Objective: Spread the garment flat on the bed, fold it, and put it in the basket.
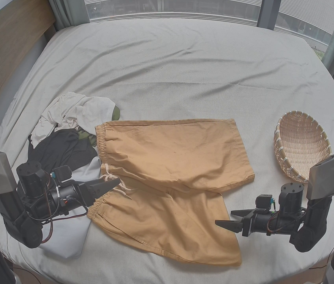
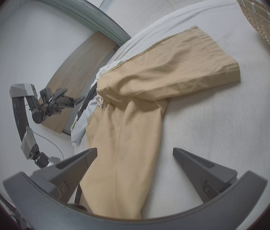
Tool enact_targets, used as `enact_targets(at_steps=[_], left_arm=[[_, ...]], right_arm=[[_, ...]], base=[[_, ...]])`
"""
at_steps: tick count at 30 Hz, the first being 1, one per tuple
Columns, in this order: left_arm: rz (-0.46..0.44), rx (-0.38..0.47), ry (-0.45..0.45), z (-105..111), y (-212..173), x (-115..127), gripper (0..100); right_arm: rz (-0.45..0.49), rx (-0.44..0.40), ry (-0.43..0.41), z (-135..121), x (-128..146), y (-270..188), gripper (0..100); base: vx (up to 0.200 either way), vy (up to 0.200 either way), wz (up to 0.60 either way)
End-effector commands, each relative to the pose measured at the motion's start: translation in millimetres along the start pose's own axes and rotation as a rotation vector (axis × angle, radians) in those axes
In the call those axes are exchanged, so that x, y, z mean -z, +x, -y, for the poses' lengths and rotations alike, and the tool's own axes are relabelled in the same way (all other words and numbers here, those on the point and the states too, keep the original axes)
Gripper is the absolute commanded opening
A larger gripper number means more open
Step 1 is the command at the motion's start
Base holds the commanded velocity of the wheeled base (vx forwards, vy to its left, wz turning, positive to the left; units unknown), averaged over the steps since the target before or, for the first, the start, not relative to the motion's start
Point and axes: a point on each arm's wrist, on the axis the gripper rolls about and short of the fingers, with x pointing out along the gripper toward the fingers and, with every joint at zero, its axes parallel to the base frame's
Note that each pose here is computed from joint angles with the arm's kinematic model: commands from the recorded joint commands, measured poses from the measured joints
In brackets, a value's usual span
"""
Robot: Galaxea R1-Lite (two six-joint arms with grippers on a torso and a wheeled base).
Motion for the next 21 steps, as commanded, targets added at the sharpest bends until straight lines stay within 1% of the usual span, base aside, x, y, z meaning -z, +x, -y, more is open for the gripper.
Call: enact_targets(at_steps=[1,4,5,12,19,21], left_arm=[[-0.012,-0.005,0.006,-3,2,4,100],[-0.013,-0.005,0.007,-3,2,4,100],[-0.012,-0.005,0.006,-3,2,4,100],[-0.007,-0.004,0.009,-3,2,2,100],[-0.008,-0.004,0.008,-3,2,2,100],[-0.007,-0.004,0.009,-2,2,2,100]], right_arm=[[0.006,0.001,0.000,7,0,11,100],[0.014,0.020,0.000,10,0,14,100],[0.012,0.028,0.003,11,1,14,0],[0.007,0.034,0.006,12,3,16,0],[0.051,0.030,-0.019,2,-10,2,0],[0.063,0.044,-0.026,-2,-13,-12,0]], base=[[0.000,0.000,0.00],[0.000,0.000,0.00],[0.000,0.000,0.00],[0.000,0.000,0.00],[0.000,0.000,0.00],[0.000,0.000,0.00]])
